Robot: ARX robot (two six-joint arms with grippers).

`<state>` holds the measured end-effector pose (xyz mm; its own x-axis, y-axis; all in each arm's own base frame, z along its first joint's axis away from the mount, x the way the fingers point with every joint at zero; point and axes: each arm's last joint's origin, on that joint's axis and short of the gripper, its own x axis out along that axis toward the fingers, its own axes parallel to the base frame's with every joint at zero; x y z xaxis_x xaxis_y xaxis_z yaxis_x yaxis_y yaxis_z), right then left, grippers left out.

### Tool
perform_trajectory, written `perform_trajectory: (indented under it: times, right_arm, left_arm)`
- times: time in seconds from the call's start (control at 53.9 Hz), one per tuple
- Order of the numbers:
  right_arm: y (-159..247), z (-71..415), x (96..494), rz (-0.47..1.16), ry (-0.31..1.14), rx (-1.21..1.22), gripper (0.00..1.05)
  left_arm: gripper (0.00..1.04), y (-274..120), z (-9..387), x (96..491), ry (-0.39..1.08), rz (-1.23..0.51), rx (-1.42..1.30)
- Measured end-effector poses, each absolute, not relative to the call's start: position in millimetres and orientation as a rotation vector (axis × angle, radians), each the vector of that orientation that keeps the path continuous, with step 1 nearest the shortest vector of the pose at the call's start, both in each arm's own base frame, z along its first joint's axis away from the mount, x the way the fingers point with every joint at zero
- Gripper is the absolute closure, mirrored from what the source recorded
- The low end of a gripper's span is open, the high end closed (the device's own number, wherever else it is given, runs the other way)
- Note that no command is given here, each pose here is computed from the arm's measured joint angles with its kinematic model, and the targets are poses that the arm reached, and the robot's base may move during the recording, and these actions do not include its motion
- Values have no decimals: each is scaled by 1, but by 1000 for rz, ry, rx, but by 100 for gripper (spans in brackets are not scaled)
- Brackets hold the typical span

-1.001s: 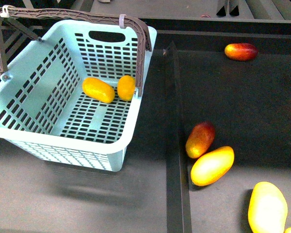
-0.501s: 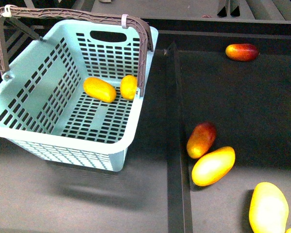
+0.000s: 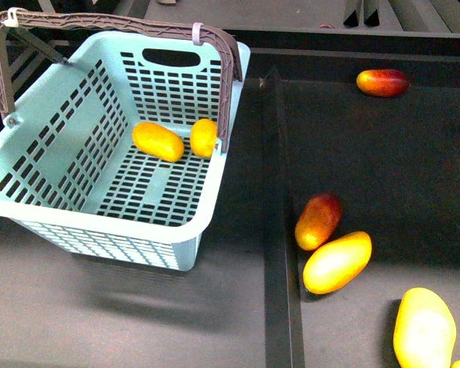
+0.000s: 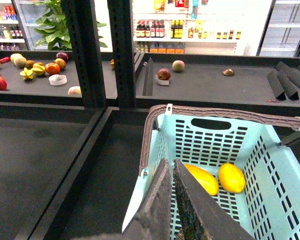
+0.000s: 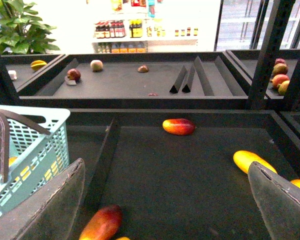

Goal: Pick lemon and mango into basket

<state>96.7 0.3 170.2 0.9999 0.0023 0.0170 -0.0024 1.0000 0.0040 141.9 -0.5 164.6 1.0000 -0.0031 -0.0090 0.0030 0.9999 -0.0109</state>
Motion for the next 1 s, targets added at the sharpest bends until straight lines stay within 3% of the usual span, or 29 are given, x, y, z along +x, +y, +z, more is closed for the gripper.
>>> perform_trajectory:
  times: [1.001]
  right_arm:
    - [0, 170, 97, 3, -17, 4, 9]
  left_arm:
    - [102, 0, 171, 109, -16, -3, -11]
